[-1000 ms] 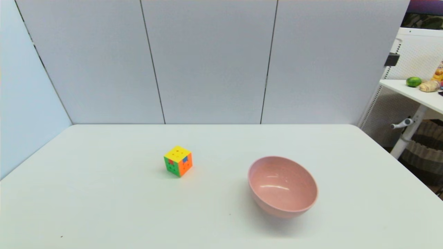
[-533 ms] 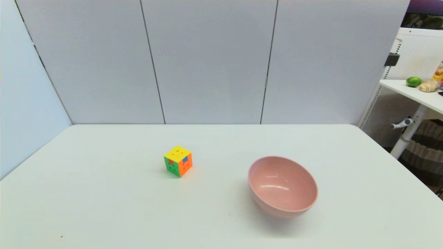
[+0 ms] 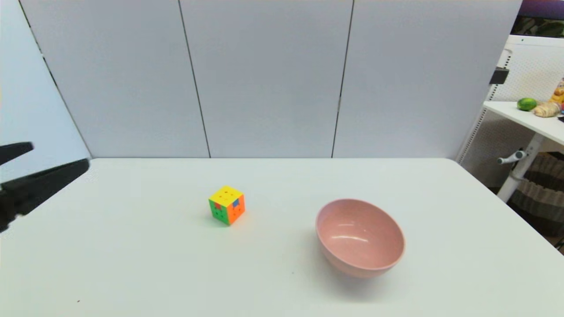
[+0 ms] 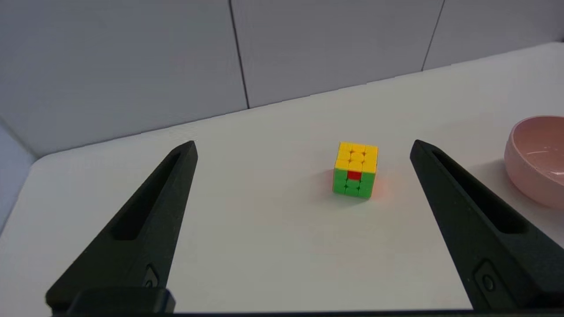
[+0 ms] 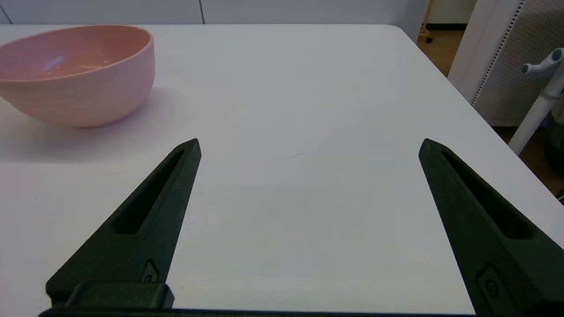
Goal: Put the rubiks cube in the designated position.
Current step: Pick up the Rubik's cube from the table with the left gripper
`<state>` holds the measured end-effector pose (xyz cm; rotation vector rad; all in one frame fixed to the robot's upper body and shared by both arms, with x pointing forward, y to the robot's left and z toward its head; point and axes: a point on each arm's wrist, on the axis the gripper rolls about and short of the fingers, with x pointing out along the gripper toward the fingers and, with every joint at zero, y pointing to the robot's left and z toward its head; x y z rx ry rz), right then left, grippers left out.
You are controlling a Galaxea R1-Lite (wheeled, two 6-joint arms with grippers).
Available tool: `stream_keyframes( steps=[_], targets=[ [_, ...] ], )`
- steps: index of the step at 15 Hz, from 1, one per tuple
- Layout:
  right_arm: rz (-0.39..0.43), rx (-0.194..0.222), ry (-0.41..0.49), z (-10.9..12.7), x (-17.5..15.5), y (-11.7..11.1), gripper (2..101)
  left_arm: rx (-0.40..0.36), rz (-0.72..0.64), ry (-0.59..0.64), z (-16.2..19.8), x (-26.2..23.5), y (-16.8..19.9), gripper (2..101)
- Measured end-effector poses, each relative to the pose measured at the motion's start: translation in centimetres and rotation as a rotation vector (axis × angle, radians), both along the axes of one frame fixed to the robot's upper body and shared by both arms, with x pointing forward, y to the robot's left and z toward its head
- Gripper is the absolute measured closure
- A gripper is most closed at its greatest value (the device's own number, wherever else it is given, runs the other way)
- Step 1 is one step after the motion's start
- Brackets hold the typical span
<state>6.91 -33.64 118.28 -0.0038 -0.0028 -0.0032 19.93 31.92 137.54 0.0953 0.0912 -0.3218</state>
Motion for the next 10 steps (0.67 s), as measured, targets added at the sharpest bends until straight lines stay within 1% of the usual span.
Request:
stream_keyframes(
  steps=[2, 4, 7, 10],
  targets=[
    [0.0, 0.0, -0.001, 0.0, 0.0, 0.0, 4.3, 0.032, -0.076, 0.066, 0.7, 4.9, -1.7, 5.4],
    [0.0, 0.0, -0.001, 0.0, 0.0, 0.0, 4.3, 0.094, -0.17, 0.142, -0.3, 9.2, -4.3, 5.4],
    [0.0, 0.0, -0.001, 0.0, 0.0, 0.0, 4.3, 0.222, -0.294, 0.277, -3.6, 13.3, -7.9, 5.4],
    [0.0, 0.0, 0.0, 0.0, 0.0, 0.0, 4.3, 0.296, -0.365, 0.433, -7.3, 15.4, -10.3, 5.4]
  ],
)
